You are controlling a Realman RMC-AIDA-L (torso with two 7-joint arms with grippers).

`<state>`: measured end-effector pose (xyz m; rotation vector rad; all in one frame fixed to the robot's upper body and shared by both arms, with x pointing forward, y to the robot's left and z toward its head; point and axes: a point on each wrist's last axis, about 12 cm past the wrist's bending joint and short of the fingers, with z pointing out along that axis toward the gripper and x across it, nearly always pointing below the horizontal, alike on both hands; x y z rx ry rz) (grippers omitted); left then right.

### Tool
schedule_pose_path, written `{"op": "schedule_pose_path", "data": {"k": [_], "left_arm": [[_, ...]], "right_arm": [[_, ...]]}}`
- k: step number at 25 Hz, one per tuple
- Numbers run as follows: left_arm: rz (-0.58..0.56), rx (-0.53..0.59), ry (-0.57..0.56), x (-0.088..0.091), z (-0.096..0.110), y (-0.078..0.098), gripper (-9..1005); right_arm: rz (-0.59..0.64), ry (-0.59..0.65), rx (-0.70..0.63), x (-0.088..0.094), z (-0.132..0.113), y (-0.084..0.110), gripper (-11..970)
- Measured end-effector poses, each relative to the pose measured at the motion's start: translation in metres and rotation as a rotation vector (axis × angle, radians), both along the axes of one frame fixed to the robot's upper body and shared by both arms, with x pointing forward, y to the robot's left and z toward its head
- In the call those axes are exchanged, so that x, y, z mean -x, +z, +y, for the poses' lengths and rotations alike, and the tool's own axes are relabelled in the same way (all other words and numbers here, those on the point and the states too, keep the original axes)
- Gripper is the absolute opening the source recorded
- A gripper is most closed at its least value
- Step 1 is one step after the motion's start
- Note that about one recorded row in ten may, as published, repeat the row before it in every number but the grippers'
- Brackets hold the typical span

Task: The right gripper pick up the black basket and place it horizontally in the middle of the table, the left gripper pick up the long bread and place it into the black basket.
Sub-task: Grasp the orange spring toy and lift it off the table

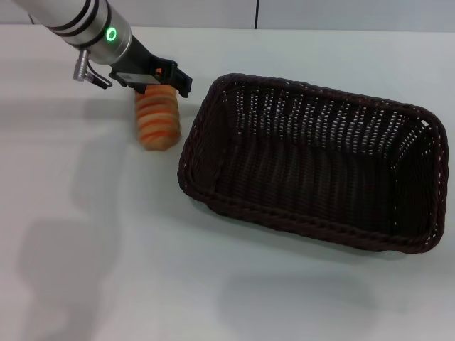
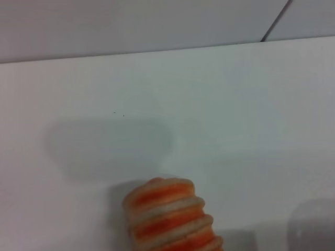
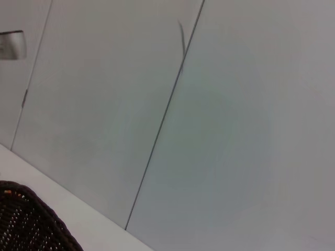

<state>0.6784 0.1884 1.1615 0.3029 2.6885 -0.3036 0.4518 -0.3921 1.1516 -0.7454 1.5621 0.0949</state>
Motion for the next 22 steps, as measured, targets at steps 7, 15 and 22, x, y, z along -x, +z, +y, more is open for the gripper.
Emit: {"op": "schedule_pose_path", "data": {"k": [7, 15, 22], "left_arm": [[0.005, -0.018, 0.009, 0.002, 0.007, -0.006, 860], [0.016, -0.042, -0.006, 0.006, 0.01, -0.013, 860], [0.058, -0.041, -0.019, 0.012, 0.008, -0.025, 861]], "right_arm": [[-0.01, 0.017, 0.007, -0.002, 0.004, 0.003, 455], [-0.021, 0.047, 0.016, -0.004, 0.012, 0.006, 455], [-0.028, 0.057, 0.015, -0.007, 0.015, 0.008, 455]]}}
